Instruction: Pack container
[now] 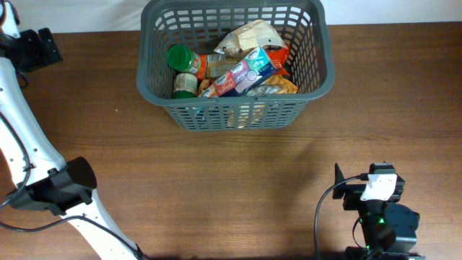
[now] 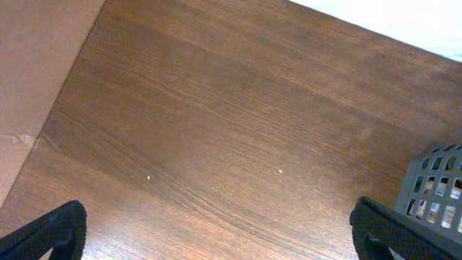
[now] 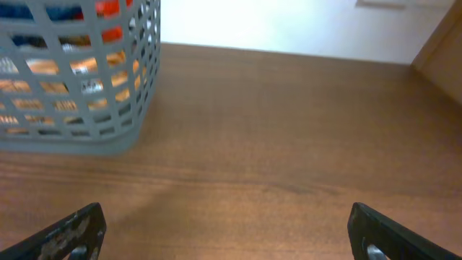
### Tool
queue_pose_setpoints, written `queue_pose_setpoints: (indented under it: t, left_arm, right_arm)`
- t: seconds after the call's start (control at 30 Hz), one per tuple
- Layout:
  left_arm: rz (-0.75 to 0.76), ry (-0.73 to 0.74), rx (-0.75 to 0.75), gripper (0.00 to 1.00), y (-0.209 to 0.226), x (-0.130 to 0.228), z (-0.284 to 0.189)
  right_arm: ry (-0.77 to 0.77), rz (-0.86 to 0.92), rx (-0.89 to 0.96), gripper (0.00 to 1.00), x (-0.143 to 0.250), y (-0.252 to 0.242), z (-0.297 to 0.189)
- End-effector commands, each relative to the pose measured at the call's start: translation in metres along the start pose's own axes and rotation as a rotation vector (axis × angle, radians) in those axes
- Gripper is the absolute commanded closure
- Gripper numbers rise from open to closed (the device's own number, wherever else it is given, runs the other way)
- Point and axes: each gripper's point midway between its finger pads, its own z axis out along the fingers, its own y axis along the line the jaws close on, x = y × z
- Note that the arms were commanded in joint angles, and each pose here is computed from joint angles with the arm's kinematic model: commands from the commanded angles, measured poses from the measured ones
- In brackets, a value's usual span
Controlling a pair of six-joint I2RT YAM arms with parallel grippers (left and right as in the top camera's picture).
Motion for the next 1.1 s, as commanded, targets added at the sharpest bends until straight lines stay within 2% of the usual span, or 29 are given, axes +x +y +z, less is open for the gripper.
queue_pose_setpoints:
  t: [0.0,0.1,0.73,0.93,1.07]
  left_arm:
    - [-0.010,0.005,0.002,0.01,0.001,0.000,0.003]
    - [-0.010,0.005,0.002,0.01,0.001,0.000,0.003]
    - [-0.006,0.006,0.000,0.01,0.000,0.000,0.003]
    - [0.060,-0.096,0.048,0.01,-0.038,-0.005,-0.050]
    - [0.138,-0.154,0.111,0.01,-0.076,0.013,-0.106]
  right_arm:
    - [0.031,-0.003,0.009,0.01,0.020,0.000,0.007]
    - [0.064,-0.001,0.005,0.01,0.040,0.002,0.013]
    - [0.033,-0.003,0.005,0.01,0.034,0.001,0.013]
    - [0.033,-0.003,0.005,0.01,0.034,0.001,0.013]
    - [0.033,-0.003,0.005,0.01,0.034,0.001,0.013]
